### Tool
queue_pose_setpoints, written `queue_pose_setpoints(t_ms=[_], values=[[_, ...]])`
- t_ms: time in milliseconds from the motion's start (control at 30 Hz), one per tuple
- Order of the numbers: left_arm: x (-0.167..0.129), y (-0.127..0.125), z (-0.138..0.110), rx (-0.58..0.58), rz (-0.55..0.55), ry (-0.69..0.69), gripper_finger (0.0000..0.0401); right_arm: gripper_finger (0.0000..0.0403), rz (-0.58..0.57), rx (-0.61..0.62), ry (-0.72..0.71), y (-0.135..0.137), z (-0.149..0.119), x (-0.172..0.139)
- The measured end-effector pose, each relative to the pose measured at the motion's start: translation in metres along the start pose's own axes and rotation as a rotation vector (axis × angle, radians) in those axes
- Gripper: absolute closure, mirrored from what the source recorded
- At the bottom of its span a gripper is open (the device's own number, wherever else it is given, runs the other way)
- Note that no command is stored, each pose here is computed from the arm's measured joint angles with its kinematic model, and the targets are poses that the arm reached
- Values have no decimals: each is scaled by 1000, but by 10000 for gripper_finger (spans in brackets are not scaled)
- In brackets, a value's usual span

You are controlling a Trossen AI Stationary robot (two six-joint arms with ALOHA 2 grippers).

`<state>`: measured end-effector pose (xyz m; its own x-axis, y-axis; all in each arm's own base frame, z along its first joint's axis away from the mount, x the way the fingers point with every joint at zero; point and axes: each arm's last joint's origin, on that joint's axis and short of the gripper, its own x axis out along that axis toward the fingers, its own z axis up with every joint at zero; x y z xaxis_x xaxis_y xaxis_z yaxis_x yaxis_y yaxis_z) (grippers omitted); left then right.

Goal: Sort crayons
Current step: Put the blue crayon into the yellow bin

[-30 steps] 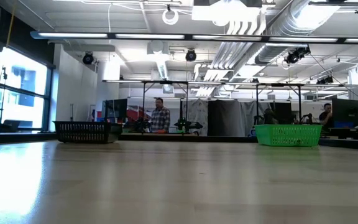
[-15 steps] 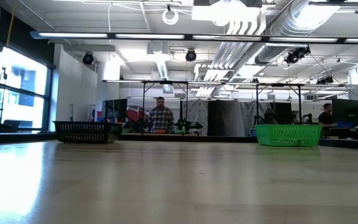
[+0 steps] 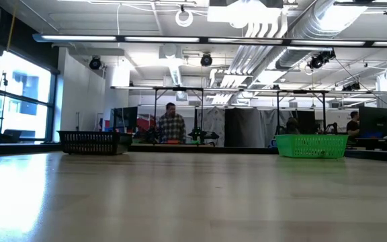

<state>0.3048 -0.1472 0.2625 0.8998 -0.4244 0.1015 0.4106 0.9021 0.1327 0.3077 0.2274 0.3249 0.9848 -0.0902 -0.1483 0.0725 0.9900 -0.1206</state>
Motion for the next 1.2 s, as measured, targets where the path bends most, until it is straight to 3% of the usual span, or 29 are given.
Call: queue_pose_setpoints(t_ms=[367, 533, 667, 833, 1033, 1200], values=[[0, 6, -1, 1, 64, 7, 233, 402, -16, 13, -5, -14, 1, 13], [0, 9, -1, 1, 171, 22, 240, 402, -27, 17, -3, -22, 1, 19], [-1, 10, -1, 1, 198, 26, 285, 402, -30, 17, -2, -23, 1, 20], [-1, 9, -1, -4, 194, 26, 385, 402, -30, 18, -2, -23, 1, 20], [-1, 8, -1, -27, 190, 26, 395, 396, -36, 38, 2, -23, 1, 19], [-1, 6, -1, -38, 192, 27, 397, 345, -34, 4, 42, -22, -3, 17]])
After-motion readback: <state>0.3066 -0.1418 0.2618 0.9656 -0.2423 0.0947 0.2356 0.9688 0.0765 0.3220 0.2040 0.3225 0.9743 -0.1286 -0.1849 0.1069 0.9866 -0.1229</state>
